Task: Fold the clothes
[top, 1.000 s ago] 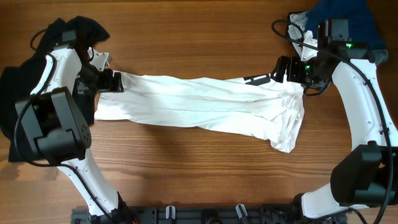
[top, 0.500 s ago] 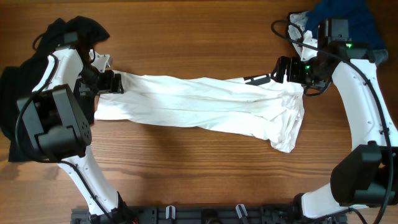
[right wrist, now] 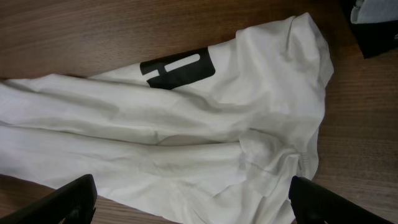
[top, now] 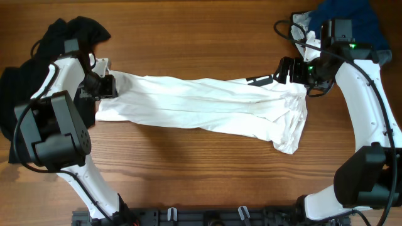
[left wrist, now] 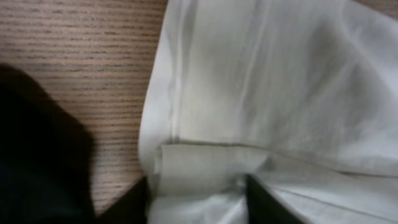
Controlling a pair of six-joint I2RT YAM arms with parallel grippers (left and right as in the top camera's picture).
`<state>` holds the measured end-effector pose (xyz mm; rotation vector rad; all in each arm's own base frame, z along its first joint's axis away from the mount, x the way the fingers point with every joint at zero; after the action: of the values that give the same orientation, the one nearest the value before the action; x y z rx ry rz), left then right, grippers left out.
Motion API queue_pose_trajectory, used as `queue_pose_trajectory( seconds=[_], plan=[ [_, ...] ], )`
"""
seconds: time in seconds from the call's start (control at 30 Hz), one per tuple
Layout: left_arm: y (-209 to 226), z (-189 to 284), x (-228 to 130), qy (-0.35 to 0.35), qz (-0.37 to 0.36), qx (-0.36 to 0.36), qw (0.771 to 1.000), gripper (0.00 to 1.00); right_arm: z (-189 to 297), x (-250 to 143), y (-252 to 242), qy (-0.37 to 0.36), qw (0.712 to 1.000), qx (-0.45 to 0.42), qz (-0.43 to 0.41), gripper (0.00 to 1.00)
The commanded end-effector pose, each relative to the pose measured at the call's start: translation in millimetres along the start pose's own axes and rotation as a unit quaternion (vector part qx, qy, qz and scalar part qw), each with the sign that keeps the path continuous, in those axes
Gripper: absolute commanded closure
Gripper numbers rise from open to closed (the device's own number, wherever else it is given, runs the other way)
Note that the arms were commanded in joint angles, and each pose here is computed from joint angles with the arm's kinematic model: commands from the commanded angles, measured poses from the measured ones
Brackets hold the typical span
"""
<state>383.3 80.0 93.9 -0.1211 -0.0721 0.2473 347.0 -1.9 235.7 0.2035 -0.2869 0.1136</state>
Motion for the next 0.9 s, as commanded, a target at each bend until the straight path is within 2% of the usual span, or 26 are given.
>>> queue_pose_trajectory(
  seconds=[0.0,0.07,0.13,0.3,0.43,0.63,0.73,0.87],
  plan=[
    [3,-51,-30,0.092,0.047,-0.014,0.995,0.84,3,2,2,-0.005,1.000,-0.001,0.011,0.00],
    [2,-51,-28,0.085,0.069,-0.013,0.994,0.93,3,2,2,-0.006,1.000,0.002,0.007,0.00],
    [1,-52,-26,0.079,0.090,-0.011,0.993,0.96,3,2,2,-0.006,1.000,0.003,0.006,0.00],
    [-9,-47,-24,0.078,0.107,-0.009,0.991,0.96,3,2,3,-0.004,1.000,0.005,-0.002,0.00],
    [-13,-19,-13,0.059,0.125,-0.020,0.990,0.96,4,2,7,-0.008,0.999,0.035,-0.001,0.02],
    [-13,46,6,-0.018,0.124,-0.030,0.992,0.96,2,1,8,-0.006,0.998,0.046,-0.046,0.18],
    [-8,76,11,-0.049,0.129,-0.025,0.990,0.96,-7,-4,7,0.004,0.997,0.047,-0.065,0.33],
    [2,109,13,-0.083,0.138,0.000,0.987,0.96,-20,-14,5,0.026,0.996,0.048,-0.076,0.35]
  ],
)
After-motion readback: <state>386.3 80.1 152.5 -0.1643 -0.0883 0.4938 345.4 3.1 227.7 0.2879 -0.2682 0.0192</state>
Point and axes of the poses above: each gripper's point midway between its finger pads, its own z axis back along the fingers, its own y axis along the line the jaws close on, x = y × z, the point moved 10 cm from there along z, back along the fingers, and after that the axes turned 12 degrees about z, right-handed, at the moved point
